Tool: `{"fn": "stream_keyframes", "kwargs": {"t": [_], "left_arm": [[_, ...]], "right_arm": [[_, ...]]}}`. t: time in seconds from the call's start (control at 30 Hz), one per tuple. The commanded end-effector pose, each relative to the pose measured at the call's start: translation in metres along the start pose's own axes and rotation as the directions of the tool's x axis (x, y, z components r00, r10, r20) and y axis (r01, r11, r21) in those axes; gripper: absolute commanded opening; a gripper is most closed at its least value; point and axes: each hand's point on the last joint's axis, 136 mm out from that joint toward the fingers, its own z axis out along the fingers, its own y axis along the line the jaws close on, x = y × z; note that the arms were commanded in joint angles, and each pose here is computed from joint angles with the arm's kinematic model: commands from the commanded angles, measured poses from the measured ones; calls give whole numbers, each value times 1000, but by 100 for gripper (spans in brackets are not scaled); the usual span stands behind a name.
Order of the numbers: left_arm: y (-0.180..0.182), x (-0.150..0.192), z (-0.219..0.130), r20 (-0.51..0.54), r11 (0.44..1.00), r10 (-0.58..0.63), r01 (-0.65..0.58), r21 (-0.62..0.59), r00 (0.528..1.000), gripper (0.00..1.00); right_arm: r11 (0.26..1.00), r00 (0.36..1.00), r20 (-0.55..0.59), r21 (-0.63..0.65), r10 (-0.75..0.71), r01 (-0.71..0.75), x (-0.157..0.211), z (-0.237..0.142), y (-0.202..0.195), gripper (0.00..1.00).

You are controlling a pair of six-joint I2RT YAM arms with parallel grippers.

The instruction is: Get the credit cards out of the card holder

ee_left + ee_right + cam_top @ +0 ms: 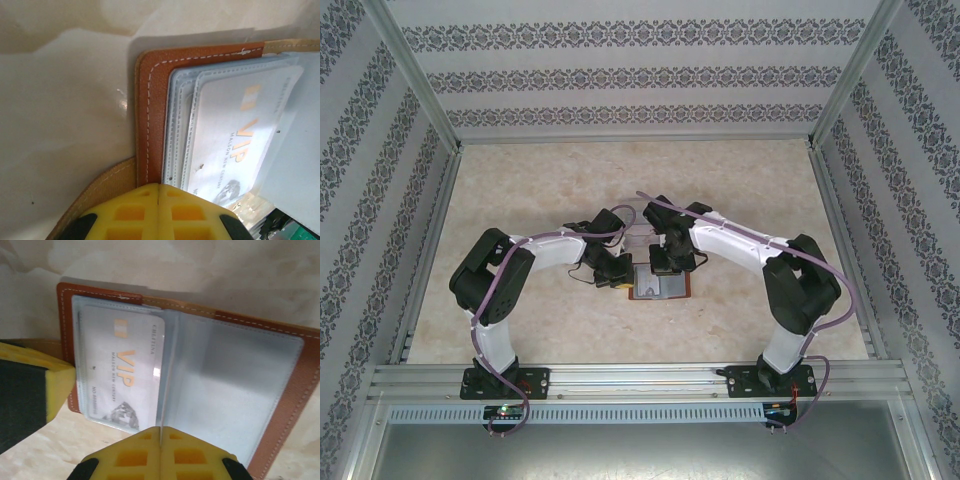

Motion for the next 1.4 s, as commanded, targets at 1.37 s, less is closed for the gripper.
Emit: {"fn": "stream_keyframes", "kwargs": {"t": [1.37], "left_arm": [[14, 6, 12, -41, 998, -22, 20, -59, 999, 5]], "right_arm": [[971, 994, -74, 232, 76, -57, 15, 39, -89, 19]]}}
